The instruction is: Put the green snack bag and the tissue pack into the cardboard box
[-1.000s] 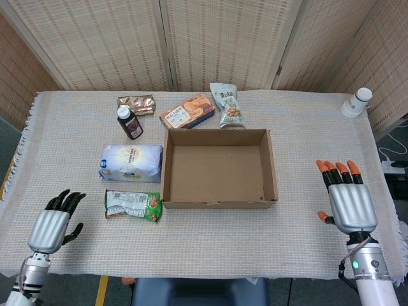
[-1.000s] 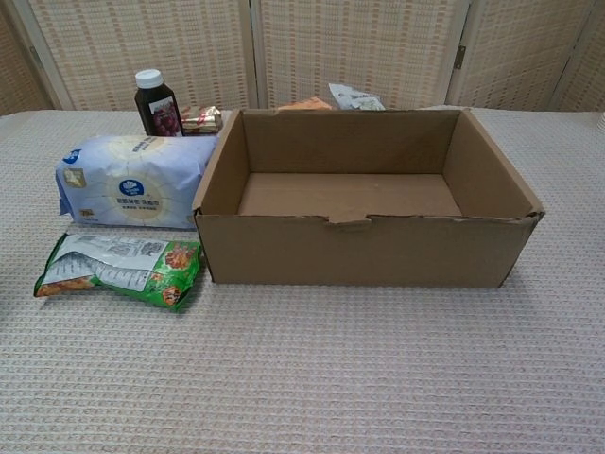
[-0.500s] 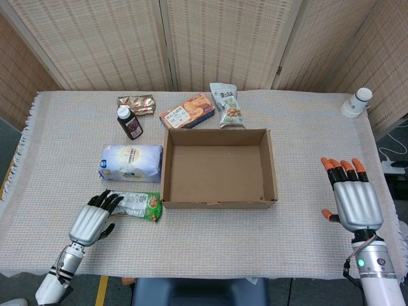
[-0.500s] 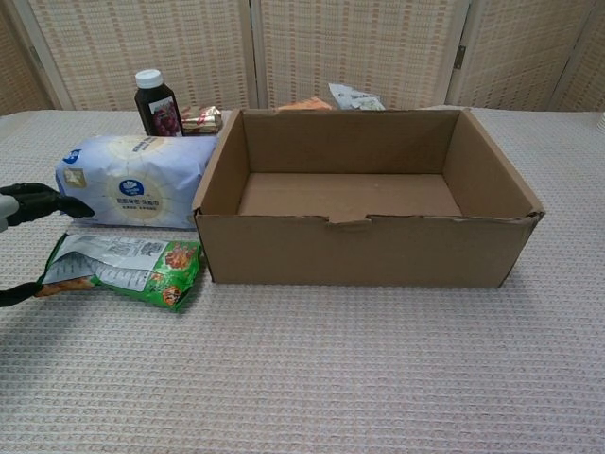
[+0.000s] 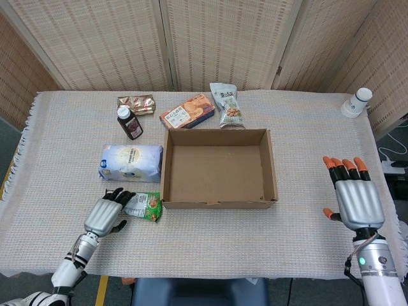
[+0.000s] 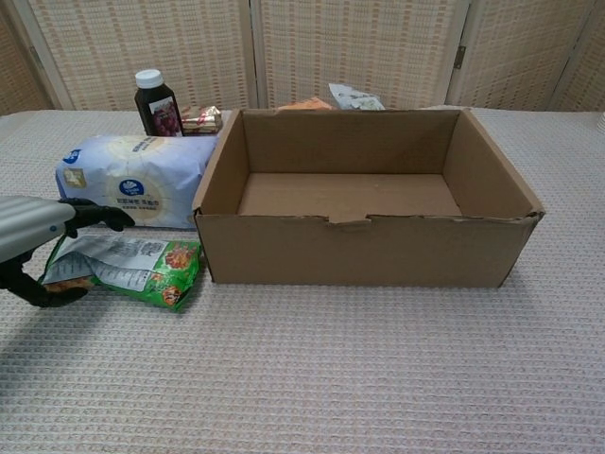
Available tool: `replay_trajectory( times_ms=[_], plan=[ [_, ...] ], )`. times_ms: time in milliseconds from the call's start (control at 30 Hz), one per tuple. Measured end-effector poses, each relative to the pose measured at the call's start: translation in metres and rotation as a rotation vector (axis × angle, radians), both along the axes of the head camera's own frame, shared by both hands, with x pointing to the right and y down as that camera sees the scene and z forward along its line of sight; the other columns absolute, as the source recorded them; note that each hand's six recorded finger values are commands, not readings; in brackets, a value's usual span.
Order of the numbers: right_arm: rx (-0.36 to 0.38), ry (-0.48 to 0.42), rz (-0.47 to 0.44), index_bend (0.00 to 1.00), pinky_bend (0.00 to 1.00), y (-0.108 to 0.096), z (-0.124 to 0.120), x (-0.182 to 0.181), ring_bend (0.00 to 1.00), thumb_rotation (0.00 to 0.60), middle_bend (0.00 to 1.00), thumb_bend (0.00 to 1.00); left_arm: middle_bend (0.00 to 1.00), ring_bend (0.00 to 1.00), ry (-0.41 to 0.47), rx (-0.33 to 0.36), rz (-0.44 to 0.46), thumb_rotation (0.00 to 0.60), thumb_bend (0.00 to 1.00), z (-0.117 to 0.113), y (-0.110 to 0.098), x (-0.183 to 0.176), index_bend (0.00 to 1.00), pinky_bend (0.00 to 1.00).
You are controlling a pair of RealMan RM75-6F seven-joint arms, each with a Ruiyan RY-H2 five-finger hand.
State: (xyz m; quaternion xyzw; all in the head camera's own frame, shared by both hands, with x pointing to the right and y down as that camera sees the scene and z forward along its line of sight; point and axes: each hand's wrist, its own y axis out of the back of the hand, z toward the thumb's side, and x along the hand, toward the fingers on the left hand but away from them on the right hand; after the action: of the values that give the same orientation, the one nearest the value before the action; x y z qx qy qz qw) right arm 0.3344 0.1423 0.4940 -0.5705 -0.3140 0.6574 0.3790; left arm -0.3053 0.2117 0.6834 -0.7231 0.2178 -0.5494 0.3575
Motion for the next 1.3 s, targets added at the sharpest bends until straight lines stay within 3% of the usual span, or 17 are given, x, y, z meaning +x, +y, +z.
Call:
replay_trajectory(
  times_ms=[433, 867, 1000, 1300],
  plan=[
    [0.004, 0.004, 0.011, 0.07, 0.07, -0.003, -0.001, 0.002, 0.0, 0.6, 0.11, 0.06, 0.12, 0.05, -0.047, 0.006, 0.051, 0.6, 0.31, 0.016, -0.009, -0.001, 0.13, 0.24],
    [0.004, 0.002, 0.019, 0.07, 0.07, -0.005, -0.003, 0.004, 0.0, 0.6, 0.11, 0.06, 0.14, 0.07, -0.064, -0.034, 0.044, 0.6, 0.31, 0.032, -0.011, -0.005, 0.15, 0.25],
    [0.001, 0.0, 0.019, 0.07, 0.07, -0.005, -0.003, 0.005, 0.0, 0.6, 0.11, 0.06, 0.19, 0.13, -0.069, -0.033, 0.036, 0.6, 0.32, 0.036, -0.013, -0.007, 0.2, 0.3],
    [-0.003, 0.001, 0.022, 0.07, 0.07, -0.006, -0.003, 0.006, 0.0, 0.6, 0.11, 0.06, 0.48, 0.39, -0.061, 0.027, 0.02, 0.6, 0.35, 0.041, -0.017, -0.008, 0.45, 0.54]
  ],
)
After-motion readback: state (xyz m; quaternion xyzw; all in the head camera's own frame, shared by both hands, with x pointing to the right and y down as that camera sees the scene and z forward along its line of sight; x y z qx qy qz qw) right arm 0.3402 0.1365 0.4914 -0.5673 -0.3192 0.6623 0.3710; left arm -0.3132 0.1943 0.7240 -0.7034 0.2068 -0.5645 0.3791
